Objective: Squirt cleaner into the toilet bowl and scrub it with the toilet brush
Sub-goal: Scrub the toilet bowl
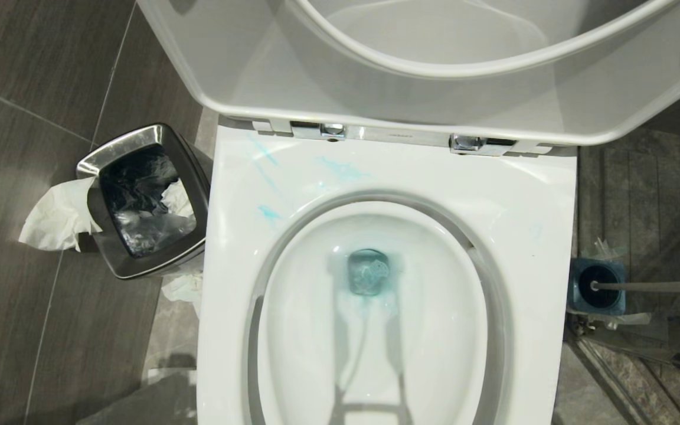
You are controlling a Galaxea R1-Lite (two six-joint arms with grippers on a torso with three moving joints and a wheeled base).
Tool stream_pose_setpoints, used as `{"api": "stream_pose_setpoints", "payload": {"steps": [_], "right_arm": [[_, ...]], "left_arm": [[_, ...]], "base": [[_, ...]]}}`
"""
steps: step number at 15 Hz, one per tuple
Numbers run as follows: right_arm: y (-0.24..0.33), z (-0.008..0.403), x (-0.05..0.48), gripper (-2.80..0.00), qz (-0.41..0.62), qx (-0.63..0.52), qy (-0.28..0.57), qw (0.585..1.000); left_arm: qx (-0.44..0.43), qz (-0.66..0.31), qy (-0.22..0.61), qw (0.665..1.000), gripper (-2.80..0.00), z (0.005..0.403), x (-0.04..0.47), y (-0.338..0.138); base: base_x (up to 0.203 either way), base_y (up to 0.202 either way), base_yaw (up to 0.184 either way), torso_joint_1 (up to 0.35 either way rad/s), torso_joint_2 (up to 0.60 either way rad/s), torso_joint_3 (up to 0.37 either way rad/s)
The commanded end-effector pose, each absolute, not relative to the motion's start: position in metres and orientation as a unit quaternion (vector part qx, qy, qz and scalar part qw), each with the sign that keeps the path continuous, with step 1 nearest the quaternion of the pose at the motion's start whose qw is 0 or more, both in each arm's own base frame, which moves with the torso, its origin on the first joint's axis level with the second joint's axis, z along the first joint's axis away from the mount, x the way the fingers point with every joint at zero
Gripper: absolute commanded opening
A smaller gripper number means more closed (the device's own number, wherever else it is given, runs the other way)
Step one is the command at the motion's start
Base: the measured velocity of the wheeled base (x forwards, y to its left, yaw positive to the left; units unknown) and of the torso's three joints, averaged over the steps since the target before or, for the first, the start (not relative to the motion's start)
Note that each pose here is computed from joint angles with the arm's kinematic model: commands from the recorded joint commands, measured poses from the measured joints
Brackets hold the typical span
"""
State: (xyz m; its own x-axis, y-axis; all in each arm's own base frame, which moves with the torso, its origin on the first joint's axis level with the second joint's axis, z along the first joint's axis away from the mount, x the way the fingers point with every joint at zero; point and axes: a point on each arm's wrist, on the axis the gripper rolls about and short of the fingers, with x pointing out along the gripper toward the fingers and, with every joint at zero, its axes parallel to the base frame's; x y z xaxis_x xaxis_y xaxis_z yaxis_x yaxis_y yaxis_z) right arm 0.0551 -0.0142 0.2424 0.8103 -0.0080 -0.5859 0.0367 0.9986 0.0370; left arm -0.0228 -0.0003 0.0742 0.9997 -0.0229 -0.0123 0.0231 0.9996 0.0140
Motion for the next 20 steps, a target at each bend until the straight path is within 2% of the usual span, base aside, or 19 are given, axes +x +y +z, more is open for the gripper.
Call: {"api": "stream_pose_setpoints", "payload": {"steps": [1,3,6,10,15,16,20], "right_arm": [[-0.016,0.218,0.053,-2.8,-0.005,0.015,0.326,0.945],[-0.021,0.204,0.062,-2.8,-0.009,-0.007,0.296,0.955],[-0.034,0.173,0.084,-2.8,-0.056,-0.063,0.201,0.976],[-0.038,0.12,0.086,-2.8,-0.067,-0.105,0.151,0.981],[-0.049,0.125,0.106,-2.8,-0.062,-0.131,0.103,0.984],[-0.05,0.124,0.108,0.0,-0.059,-0.13,0.107,0.984],[-0.051,0.12,0.112,0.0,-0.046,-0.118,0.118,0.985]], "left_arm": [[0.007,-0.012,0.007,1.0,-2.8,0.074,-0.023,0.0],[0.008,-0.012,0.007,1.0,-2.8,0.074,-0.023,0.0],[0.007,-0.012,0.007,1.0,-2.8,0.074,-0.023,0.0],[0.007,-0.012,0.007,1.0,-2.8,0.074,-0.023,0.0],[0.007,-0.012,0.007,1.0,-2.8,0.074,-0.023,0.0],[0.007,-0.012,0.007,1.0,-2.8,0.074,-0.023,0.0],[0.007,-0.012,0.007,1.0,-2.8,0.074,-0.023,0.0]], "base": [[0.0,0.0,0.0,0.0,0.0,0.0],[0.0,0.0,0.0,0.0,0.0,0.0],[0.0,0.0,0.0,0.0,0.0,0.0],[0.0,0.0,0.0,0.0,0.0,0.0],[0.0,0.0,0.0,0.0,0.0,0.0],[0.0,0.0,0.0,0.0,0.0,0.0],[0.0,0.0,0.0,0.0,0.0,0.0]]}}
